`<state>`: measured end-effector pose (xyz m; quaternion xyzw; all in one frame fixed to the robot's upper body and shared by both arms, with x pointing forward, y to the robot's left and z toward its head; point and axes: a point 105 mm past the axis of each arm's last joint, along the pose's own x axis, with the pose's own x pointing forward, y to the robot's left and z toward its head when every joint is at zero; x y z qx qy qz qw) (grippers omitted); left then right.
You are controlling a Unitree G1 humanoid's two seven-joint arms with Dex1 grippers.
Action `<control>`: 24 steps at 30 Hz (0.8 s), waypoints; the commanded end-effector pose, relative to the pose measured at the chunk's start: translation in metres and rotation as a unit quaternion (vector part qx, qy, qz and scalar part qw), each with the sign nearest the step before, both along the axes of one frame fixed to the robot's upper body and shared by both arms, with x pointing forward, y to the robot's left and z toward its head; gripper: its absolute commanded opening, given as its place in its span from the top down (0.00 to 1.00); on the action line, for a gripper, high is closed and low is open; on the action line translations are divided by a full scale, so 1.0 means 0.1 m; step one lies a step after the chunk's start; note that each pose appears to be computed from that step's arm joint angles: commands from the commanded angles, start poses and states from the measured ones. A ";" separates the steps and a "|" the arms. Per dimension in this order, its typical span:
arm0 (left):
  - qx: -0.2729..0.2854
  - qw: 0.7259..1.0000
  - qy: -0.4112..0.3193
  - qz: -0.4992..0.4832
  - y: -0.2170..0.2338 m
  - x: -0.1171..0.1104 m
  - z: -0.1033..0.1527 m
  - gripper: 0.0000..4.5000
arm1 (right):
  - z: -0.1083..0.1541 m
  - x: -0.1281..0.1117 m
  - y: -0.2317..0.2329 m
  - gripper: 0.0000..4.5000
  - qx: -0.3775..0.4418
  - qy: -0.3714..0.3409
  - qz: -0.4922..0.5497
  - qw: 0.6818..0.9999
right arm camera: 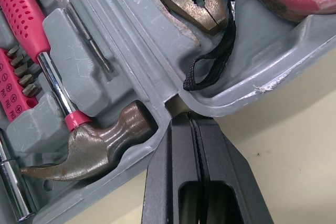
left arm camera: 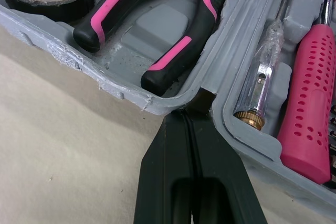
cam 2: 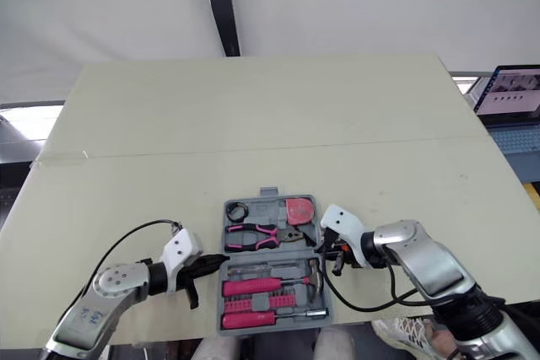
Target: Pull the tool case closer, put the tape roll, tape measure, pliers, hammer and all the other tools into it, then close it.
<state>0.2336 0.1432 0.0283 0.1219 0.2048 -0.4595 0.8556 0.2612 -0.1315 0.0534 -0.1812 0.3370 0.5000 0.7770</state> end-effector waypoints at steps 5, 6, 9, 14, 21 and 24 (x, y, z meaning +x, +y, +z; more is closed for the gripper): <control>0.026 0.999 -0.007 0.023 0.22 0.00 0.01 0.99 | 0.06 -0.05 0.03 1.00 0.019 0.001 0.013 1.000; 0.033 0.999 -0.017 0.034 0.33 0.01 0.07 0.99 | 0.10 -0.04 -0.05 1.00 0.019 -0.002 0.002 1.000; 0.040 0.997 -0.046 0.054 0.54 0.01 0.24 0.99 | 0.25 0.00 -0.24 1.00 0.025 -0.015 -0.026 0.999; -0.019 0.998 -0.060 0.016 0.57 -0.22 0.56 0.99 | 0.49 0.01 -0.42 1.00 0.063 -0.013 -0.060 0.996; -0.088 0.990 -0.038 -0.105 0.08 -0.61 0.66 0.99 | 0.73 0.08 -0.49 1.00 0.136 -0.006 -0.082 0.987; -0.077 0.987 -0.049 -0.130 -0.09 -0.61 0.51 1.00 | 0.78 0.16 -0.43 0.80 0.184 0.007 -0.093 0.978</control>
